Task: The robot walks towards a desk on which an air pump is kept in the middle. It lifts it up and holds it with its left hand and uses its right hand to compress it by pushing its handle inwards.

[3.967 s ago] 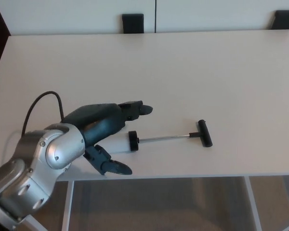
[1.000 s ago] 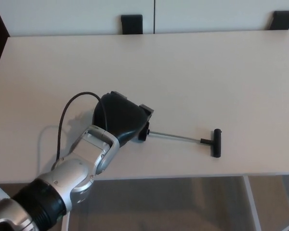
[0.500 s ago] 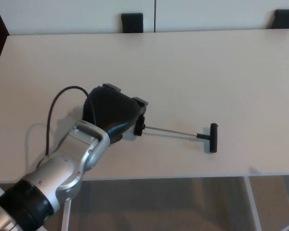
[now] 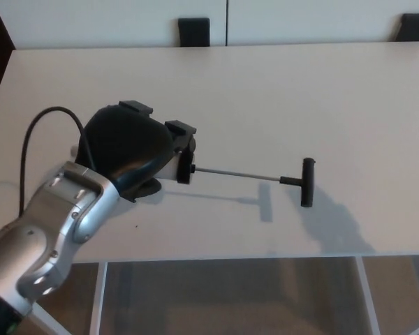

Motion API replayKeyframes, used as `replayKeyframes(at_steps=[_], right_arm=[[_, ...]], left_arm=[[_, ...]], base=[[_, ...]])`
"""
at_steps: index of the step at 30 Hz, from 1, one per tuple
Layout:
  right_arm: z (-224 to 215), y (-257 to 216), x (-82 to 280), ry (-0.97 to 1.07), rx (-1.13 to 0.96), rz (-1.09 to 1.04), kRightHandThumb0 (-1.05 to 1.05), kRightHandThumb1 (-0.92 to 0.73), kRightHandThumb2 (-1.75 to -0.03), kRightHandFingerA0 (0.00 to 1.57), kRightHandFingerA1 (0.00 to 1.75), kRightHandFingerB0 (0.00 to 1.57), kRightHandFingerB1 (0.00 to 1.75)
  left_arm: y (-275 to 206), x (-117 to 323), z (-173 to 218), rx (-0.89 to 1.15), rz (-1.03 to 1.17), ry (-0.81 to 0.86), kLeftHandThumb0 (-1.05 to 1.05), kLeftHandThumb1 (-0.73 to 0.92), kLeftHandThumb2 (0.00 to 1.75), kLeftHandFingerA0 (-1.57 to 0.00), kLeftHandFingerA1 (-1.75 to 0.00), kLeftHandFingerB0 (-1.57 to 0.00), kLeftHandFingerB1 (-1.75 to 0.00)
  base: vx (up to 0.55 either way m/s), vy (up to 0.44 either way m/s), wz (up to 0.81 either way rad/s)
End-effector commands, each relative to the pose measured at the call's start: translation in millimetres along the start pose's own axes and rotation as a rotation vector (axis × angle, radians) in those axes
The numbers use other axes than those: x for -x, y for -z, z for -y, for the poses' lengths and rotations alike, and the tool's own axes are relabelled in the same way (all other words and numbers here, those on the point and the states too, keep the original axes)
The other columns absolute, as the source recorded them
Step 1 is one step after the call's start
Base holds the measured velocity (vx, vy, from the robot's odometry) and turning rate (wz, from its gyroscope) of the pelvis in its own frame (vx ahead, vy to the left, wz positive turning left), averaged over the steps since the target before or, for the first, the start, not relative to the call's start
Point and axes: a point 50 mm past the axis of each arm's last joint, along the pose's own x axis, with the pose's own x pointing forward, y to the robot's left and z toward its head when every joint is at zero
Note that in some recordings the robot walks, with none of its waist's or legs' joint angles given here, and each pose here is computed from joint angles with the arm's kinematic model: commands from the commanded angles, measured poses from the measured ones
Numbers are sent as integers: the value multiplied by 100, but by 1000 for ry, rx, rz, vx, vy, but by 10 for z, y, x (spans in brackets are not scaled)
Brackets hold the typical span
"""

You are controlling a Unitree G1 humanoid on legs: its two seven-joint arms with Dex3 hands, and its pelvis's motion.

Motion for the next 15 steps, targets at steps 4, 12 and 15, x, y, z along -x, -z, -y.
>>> replayKeyframes(at_steps=[4, 12, 15], right_arm=[[-80, 505, -210, 36, -61, -213, -93, -76, -115, 9, 15, 8, 9], [-178, 835, -193, 56, -122, -349, -88, -72, -114, 0, 17, 0, 13], [-228, 910, -167, 61, -161, -368, -85, -72, -115, 0, 19, 0, 15]], left_arm=[[-10, 53, -47, 54, 49, 21, -22, 69, 55, -73, -165, -55, -109], [-26, 50, -37, 59, 53, 16, -22, 63, 55, -76, -162, -61, -98], [-37, 50, -28, 57, 55, 20, -20, 65, 53, -72, -165, -56, -109]], base=[[0, 0, 0], [0, 0, 0], [0, 0, 0]])
